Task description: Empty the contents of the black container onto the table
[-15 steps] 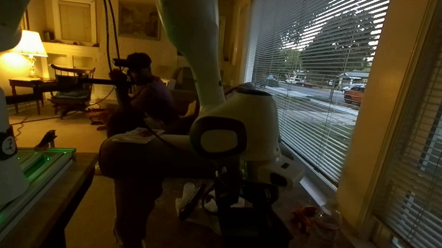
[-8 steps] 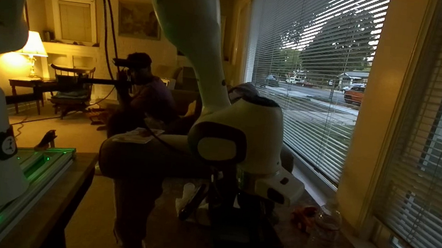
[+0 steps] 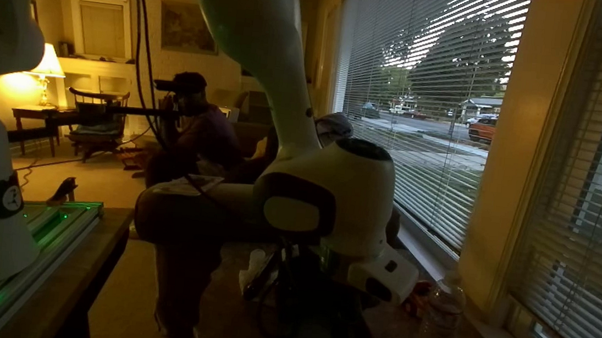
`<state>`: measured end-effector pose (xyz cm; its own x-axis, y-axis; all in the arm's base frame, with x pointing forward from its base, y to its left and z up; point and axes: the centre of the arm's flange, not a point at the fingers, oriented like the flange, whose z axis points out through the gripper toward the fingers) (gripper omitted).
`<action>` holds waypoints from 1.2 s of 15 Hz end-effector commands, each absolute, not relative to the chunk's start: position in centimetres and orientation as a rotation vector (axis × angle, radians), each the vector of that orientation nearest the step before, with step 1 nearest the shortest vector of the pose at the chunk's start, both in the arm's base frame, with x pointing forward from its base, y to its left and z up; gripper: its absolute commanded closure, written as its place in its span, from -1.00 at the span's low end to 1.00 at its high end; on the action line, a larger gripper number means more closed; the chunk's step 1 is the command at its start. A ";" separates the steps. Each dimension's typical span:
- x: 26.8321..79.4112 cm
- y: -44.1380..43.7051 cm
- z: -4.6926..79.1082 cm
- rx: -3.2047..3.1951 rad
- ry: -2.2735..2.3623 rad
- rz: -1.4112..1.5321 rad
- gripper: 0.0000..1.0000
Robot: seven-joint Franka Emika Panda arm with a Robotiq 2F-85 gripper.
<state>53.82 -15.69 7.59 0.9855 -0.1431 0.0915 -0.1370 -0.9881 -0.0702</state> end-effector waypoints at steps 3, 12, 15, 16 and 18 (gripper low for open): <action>53.2 -16.1 6.5 -3.037 0.092 -0.149 0.95; 52.4 -16.2 4.5 -3.018 0.073 -0.123 0.95; 52.1 -16.3 3.7 -3.010 0.072 -0.135 0.95; 52.1 -16.4 3.5 -3.009 0.066 -0.141 0.95; 51.9 -16.6 2.9 -3.007 0.061 -0.161 0.95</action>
